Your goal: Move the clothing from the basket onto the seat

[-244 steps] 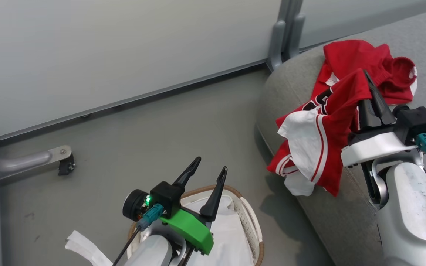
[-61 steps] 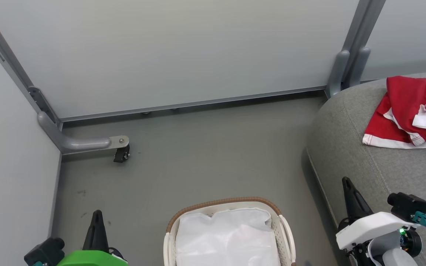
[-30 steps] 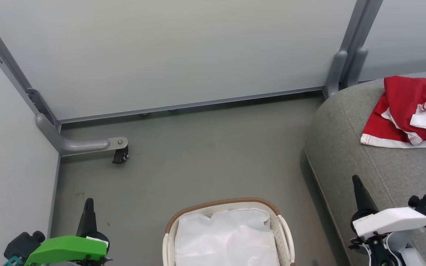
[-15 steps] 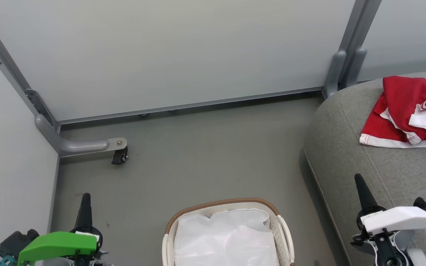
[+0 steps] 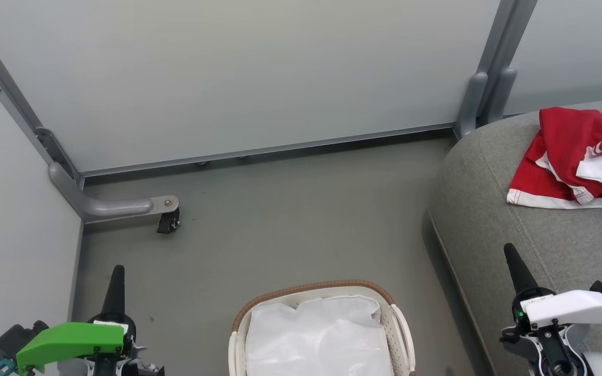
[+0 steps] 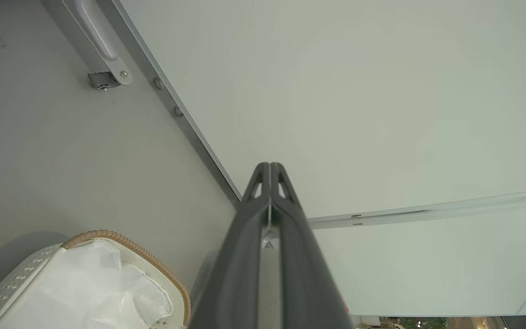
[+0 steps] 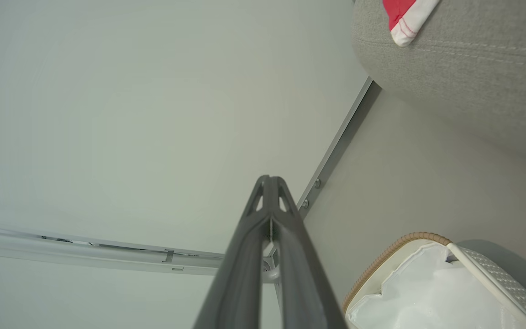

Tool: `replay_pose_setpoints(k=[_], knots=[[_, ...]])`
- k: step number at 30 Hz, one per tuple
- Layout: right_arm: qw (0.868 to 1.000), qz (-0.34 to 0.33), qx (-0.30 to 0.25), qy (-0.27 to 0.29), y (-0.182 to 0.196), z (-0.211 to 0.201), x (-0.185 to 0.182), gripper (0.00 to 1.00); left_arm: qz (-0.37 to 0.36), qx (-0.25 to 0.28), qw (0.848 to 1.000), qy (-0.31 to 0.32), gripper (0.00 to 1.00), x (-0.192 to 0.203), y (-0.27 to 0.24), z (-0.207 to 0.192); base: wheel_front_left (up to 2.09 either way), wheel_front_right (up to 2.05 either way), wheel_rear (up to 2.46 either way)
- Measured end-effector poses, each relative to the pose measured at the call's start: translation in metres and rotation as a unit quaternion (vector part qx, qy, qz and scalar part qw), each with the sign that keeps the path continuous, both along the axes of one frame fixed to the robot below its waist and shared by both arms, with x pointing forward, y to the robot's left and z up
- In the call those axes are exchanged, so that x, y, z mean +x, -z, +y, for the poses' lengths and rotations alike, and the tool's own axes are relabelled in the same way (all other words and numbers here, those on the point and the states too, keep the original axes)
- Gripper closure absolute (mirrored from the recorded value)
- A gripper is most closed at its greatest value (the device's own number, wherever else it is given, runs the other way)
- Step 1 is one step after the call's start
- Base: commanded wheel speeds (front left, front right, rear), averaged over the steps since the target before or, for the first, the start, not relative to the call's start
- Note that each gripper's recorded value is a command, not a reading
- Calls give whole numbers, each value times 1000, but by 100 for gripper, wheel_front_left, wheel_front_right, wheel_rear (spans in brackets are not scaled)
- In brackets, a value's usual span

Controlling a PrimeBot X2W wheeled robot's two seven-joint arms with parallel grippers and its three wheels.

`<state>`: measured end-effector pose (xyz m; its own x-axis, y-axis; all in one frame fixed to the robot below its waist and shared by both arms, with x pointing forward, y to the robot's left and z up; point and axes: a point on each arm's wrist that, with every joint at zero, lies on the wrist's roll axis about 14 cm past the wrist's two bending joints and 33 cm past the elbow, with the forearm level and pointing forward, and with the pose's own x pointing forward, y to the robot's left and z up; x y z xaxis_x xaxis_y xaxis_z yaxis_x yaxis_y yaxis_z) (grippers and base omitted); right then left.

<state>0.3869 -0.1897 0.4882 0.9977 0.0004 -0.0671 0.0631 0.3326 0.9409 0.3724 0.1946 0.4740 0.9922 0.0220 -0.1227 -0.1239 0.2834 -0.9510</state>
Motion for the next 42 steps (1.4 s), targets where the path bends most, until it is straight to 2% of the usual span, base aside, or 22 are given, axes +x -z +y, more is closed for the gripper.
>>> replay_pose_setpoints(k=[21,42], knots=[[996,-11,88,4,-7,-4,0,100,-25,-74,997,-1,100,7,-13,2,0,0,0],[987,-26,162,6,-15,-9,1,100,-50,-137,989,1,100,13,-26,4,0,0,0]])
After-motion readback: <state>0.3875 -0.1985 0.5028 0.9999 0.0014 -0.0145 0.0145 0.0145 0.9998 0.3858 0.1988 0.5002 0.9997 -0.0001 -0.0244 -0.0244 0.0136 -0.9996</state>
